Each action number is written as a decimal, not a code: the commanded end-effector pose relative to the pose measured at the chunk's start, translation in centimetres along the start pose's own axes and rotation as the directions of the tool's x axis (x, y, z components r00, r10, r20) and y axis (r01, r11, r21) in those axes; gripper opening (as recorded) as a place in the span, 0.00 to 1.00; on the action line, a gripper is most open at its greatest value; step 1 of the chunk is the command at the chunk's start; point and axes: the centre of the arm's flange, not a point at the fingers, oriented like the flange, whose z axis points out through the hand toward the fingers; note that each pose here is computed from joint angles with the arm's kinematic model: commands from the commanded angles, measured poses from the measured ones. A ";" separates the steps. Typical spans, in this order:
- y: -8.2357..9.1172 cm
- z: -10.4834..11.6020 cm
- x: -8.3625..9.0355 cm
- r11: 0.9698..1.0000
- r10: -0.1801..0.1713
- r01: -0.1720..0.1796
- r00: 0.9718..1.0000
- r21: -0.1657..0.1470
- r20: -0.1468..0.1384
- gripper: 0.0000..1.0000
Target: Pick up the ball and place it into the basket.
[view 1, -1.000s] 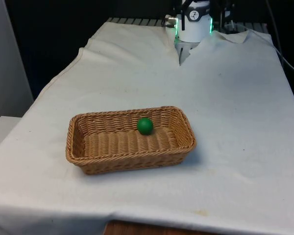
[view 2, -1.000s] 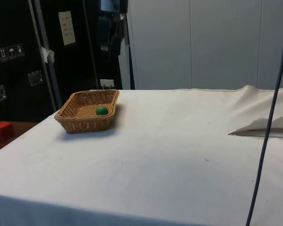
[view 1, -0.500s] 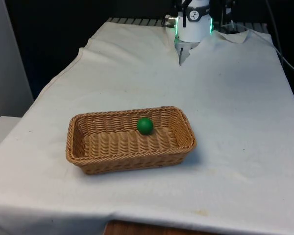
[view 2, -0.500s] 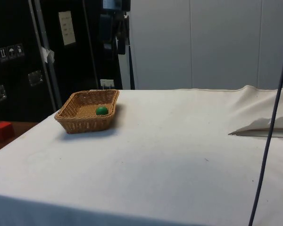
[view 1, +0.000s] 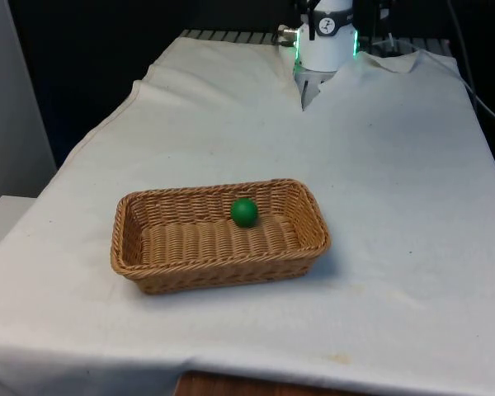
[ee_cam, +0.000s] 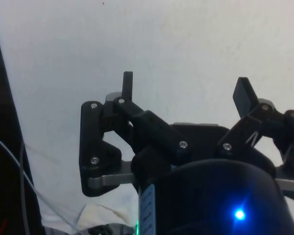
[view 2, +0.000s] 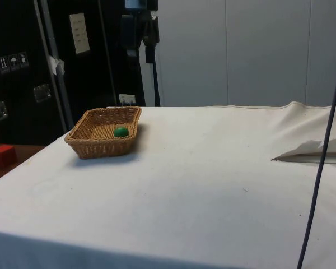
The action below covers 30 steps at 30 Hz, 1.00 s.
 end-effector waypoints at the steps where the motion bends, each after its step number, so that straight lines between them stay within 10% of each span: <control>1: 0.0 -0.2 0.0 1.000 0.003 -0.003 1.000 -0.003 0.000 1.00; 30: 0.0 -1.7 0.2 0.991 0.089 -0.087 0.996 -0.103 0.014 1.00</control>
